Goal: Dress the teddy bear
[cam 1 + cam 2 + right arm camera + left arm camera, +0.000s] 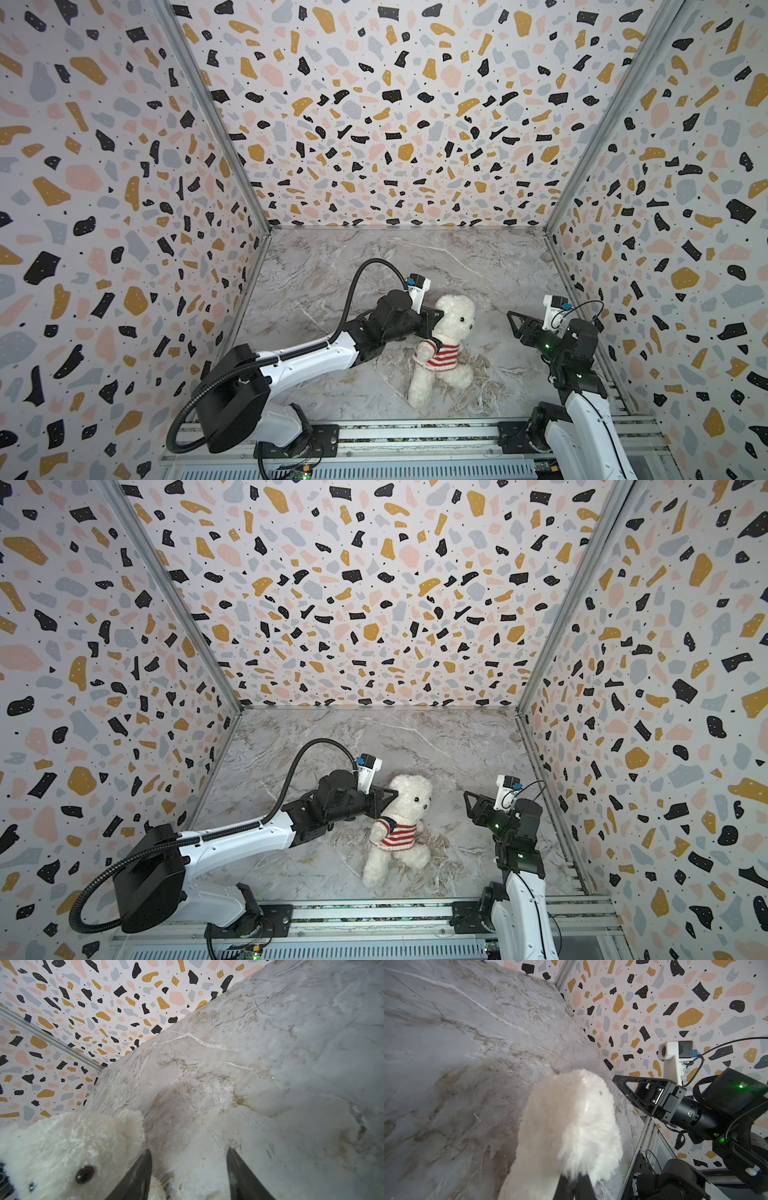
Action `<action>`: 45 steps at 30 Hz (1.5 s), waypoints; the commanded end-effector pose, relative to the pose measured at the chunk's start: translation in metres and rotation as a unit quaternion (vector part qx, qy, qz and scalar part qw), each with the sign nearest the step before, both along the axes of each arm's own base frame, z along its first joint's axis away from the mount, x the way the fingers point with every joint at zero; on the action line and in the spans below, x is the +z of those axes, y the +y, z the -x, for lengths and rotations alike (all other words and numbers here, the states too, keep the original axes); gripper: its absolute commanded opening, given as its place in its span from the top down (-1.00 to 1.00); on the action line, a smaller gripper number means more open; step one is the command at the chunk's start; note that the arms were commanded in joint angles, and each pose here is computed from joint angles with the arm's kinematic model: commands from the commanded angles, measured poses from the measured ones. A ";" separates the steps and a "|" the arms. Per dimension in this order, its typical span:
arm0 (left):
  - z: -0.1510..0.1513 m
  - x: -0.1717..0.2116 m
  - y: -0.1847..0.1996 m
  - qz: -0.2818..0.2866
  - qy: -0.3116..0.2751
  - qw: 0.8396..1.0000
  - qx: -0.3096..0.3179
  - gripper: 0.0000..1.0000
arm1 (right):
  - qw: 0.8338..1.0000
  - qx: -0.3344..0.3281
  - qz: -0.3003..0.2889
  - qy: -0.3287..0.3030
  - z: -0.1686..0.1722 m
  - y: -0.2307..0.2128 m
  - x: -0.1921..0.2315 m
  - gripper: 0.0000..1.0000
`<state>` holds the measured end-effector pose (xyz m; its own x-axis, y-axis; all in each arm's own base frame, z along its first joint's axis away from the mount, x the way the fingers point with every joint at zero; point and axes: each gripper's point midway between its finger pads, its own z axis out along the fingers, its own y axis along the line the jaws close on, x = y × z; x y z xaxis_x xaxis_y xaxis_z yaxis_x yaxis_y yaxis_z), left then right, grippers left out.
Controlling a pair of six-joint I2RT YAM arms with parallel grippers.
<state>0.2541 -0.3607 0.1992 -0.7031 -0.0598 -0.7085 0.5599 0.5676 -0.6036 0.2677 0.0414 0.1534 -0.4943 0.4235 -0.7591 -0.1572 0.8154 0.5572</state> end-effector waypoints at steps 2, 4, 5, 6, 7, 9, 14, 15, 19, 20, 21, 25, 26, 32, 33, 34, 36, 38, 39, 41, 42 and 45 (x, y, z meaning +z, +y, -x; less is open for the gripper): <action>-0.026 -0.009 0.013 0.008 -0.010 1.000 0.024 1.00 | 1.000 0.005 0.003 -0.008 -0.001 0.003 0.002 -0.15; -0.037 -0.022 0.023 -0.005 -0.007 0.999 0.037 1.00 | 1.000 0.006 0.004 -0.008 -0.001 0.004 0.001 -0.15; -0.042 -0.028 0.027 -0.013 -0.005 0.999 0.045 1.00 | 1.000 0.006 0.005 -0.008 -0.001 0.005 0.002 -0.15; -0.047 -0.034 0.032 -0.022 -0.005 0.998 0.051 1.00 | 1.000 0.007 0.006 -0.009 -0.001 0.005 0.003 -0.14; -0.051 -0.040 0.037 -0.031 -0.005 0.998 0.057 1.00 | 1.000 0.007 0.007 -0.010 -0.001 0.005 0.004 -0.14; -0.056 -0.050 0.044 -0.053 -0.010 0.996 0.067 1.00 | 1.000 0.007 0.010 -0.010 -0.001 0.005 0.005 -0.14; -0.062 -0.072 0.057 -0.099 -0.020 0.991 0.087 1.00 | 1.000 0.006 0.014 -0.008 -0.001 0.005 0.005 -0.14; -0.063 -0.077 0.059 -0.106 -0.020 0.990 0.091 1.00 | 1.000 0.006 0.014 -0.008 -0.001 0.005 0.004 -0.14; -0.065 -0.092 0.068 -0.125 -0.018 0.987 0.103 1.00 | 1.000 0.007 0.016 -0.008 -0.001 0.007 0.004 -0.15; -0.065 -0.095 0.069 -0.129 -0.016 0.986 0.105 1.00 | 1.000 0.008 0.016 -0.008 -0.001 0.008 0.005 -0.16; -0.066 -0.098 0.070 -0.132 -0.015 0.985 0.106 1.00 | 1.000 0.009 0.016 -0.009 -0.001 0.009 0.005 -0.18; -0.067 -0.105 0.072 -0.138 -0.011 0.984 0.108 0.91 | 1.000 0.013 0.018 -0.009 -0.002 0.012 0.005 -0.22; -0.067 -0.106 0.072 -0.139 -0.011 0.984 0.110 0.88 | 1.000 0.013 0.019 -0.009 -0.002 0.012 0.005 -0.23; -0.070 -0.107 0.076 -0.146 -0.014 0.982 0.121 0.51 | 1.000 0.011 0.025 -0.007 -0.002 0.012 0.003 -0.26; -0.070 -0.107 0.077 -0.148 -0.014 0.981 0.122 0.45 | 1.000 0.011 0.026 -0.006 -0.002 0.011 0.003 -0.30; -0.070 -0.106 0.077 -0.149 -0.015 0.981 0.124 0.40 | 1.000 0.012 0.028 -0.005 -0.003 0.012 0.002 -0.32; -0.070 -0.100 0.079 -0.148 -0.019 0.981 0.126 0.27 | 0.999 0.013 0.030 -0.001 -0.003 0.012 0.001 -0.33; -0.070 -0.094 0.081 -0.147 -0.024 0.980 0.132 0.11 | 0.999 0.014 0.033 -0.002 -0.004 0.012 0.003 -0.34; -0.071 -0.090 0.083 -0.146 -0.027 0.980 0.135 0.02 | 0.999 0.013 0.035 -0.003 -0.004 0.011 0.003 -0.35; -0.070 -0.085 0.086 -0.149 -0.032 0.978 0.139 -0.16 | 0.999 0.010 0.038 -0.007 -0.005 0.010 0.004 -0.37; -0.069 -0.082 0.088 -0.151 -0.035 0.978 0.141 -0.28 | 0.999 0.009 0.039 -0.008 -0.005 0.010 0.005 -0.37; -0.068 -0.074 0.093 -0.155 -0.042 0.976 0.146 -0.56 | 0.999 0.008 0.040 -0.009 -0.006 0.010 0.006 -0.39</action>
<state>0.3213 -0.2771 0.1179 -0.6524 -0.0309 -0.7573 0.3908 0.8424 -0.3710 0.2688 0.0522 0.1430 -0.5215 0.3705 -0.7686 -0.1583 0.8431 0.5139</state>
